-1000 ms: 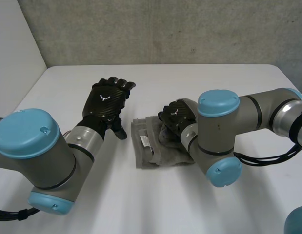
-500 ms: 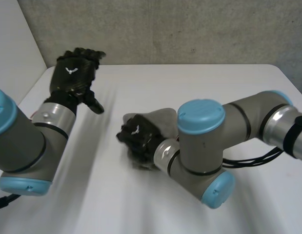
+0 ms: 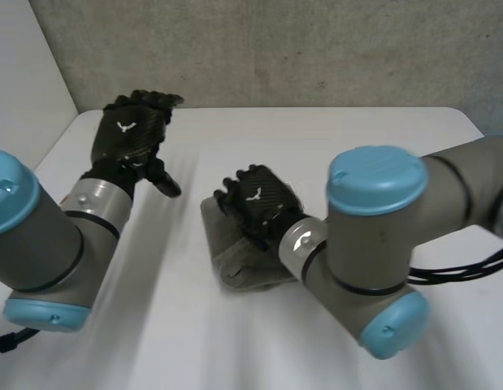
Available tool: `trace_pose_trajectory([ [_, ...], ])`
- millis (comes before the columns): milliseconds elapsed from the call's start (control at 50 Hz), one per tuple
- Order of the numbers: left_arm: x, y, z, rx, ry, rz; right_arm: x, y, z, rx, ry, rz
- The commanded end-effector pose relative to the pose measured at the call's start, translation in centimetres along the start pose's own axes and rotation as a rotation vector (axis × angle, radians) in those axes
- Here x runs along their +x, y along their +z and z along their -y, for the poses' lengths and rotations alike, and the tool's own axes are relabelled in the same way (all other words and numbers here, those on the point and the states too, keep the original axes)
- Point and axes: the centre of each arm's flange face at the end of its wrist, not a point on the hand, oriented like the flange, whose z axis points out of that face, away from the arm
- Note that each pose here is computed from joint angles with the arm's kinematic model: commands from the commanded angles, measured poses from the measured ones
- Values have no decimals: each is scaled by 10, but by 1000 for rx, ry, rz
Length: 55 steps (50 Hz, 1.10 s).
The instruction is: Fold the towel.
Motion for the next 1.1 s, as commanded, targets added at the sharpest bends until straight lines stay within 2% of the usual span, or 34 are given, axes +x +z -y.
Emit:
trace_pose_trajectory([
  [20,31,-10,-16,-59,-4,-87,33,-11,-13,-60,89,-65],
  [180,66,-24,-50,-200,5,-189,47,-1,-32,-106,111,-90],
  [220,78,-28,-71,-265,15,-223,48,9,-51,-149,124,-93],
  [320,85,-31,-100,-345,30,-242,48,18,-67,-184,144,-88],
  [460,84,-26,-103,-361,34,-224,49,21,-81,-218,184,-89],
  [620,70,-13,-71,-278,27,-153,61,19,-77,-198,250,-120],
  [720,67,-8,-40,-192,17,-141,77,7,-48,-132,282,-160],
  [820,59,-3,20,-60,-2,-124,116,-20,-2,1,329,-279],
  [880,55,-4,37,-31,-9,-116,128,-29,8,35,343,-323],
  [920,40,-4,67,10,-15,-79,149,-45,22,77,365,-413],
  [940,40,-4,67,10,-15,-79,149,-46,22,77,366,-413],
  [980,15,-2,85,13,-21,-7,158,-56,30,94,367,-473],
  [1000,15,-2,85,13,-21,-6,158,-56,30,94,367,-473],
  [1040,-6,0,90,-16,-46,67,164,-61,32,94,369,-515],
  [1100,-12,0,91,-33,-63,86,168,-63,31,92,370,-536],
])
